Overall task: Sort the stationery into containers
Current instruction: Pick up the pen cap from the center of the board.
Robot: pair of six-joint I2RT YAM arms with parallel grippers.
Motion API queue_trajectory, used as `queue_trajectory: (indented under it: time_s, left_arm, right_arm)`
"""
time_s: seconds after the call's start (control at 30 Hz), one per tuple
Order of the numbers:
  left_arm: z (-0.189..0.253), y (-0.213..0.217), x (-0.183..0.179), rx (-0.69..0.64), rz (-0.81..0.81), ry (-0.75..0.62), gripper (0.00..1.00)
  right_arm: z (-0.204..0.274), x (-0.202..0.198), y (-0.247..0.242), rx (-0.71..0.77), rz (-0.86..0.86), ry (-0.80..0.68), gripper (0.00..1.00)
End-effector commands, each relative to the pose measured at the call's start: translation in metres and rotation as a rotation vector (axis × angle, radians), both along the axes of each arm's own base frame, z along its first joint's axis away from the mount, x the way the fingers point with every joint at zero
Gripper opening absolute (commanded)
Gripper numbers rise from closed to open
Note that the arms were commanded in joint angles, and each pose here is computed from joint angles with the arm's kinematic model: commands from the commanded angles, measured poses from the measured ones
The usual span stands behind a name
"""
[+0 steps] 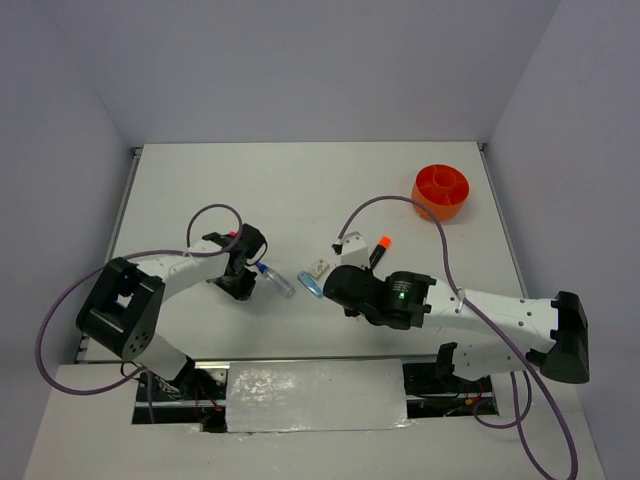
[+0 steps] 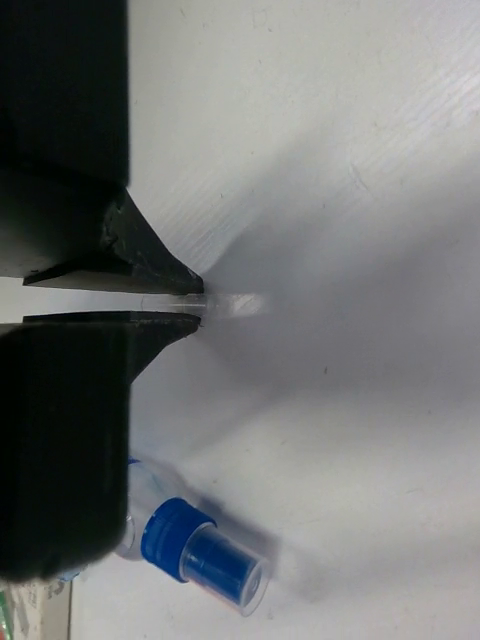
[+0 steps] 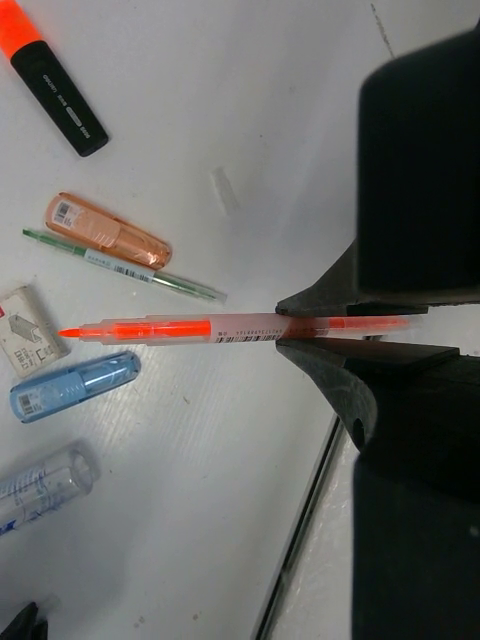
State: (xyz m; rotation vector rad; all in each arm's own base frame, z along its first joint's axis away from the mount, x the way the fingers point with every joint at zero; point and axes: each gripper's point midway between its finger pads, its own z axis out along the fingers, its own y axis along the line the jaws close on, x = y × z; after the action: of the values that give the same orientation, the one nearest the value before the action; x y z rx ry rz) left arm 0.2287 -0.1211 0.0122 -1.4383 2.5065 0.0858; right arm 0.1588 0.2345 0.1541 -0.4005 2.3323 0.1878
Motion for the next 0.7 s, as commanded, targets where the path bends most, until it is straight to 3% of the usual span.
queue_trajectory:
  time_s: [0.0, 0.03, 0.07, 0.17, 0.23, 0.3, 0.4, 0.43, 0.53, 0.63, 0.67]
  left_arm:
    - [-0.025, -0.001, -0.013, -0.014, 0.0, 0.047, 0.16]
    - [-0.026, -0.004, -0.012, -0.029, -0.005, 0.038, 0.11]
    - [-0.027, -0.006, -0.013, -0.041, -0.011, 0.04, 0.0]
    - [-0.015, -0.012, -0.01, -0.079, -0.043, -0.002, 0.0]
    - [0.002, -0.014, -0.01, -0.065, -0.079, -0.045, 0.0]
    - [0.04, -0.011, 0.006, -0.034, -0.101, -0.185, 0.0]
    - [0.096, -0.015, 0.019, -0.031, -0.19, -0.407, 0.0]
    - [0.115, -0.027, 0.031, -0.052, -0.286, -0.517, 0.0]
    - [0.171, -0.061, 0.047, -0.179, -0.505, -0.809, 0.0]
    - [0.2, -0.093, 0.038, -0.303, -0.708, -0.951, 0.0]
    - [0.223, -0.105, 0.04, -0.357, -0.751, -1.055, 0.0]
  right_arm:
    - [0.008, 0.002, 0.004, 0.067, -0.002, -0.023, 0.0]
    - [0.009, 0.001, 0.005, 0.076, 0.0, -0.024, 0.0]
    - [0.005, 0.001, 0.004, 0.075, 0.003, -0.021, 0.0]
    - [-0.003, -0.002, 0.01, 0.121, 0.035, -0.019, 0.0]
    - [-0.004, -0.009, 0.023, 0.238, 0.098, -0.022, 0.0]
    - [0.017, -0.016, 0.041, 0.411, 0.159, -0.038, 0.0]
    - [0.026, -0.021, 0.049, 0.549, 0.178, -0.049, 0.0]
    - [0.023, -0.024, 0.05, 0.566, 0.185, -0.042, 0.0]
    - [0.024, -0.033, 0.066, 0.66, 0.233, -0.027, 0.0]
    - [0.033, -0.044, 0.084, 0.786, 0.304, -0.046, 0.0]
    - [0.05, -0.052, 0.093, 0.87, 0.35, -0.066, 0.0]
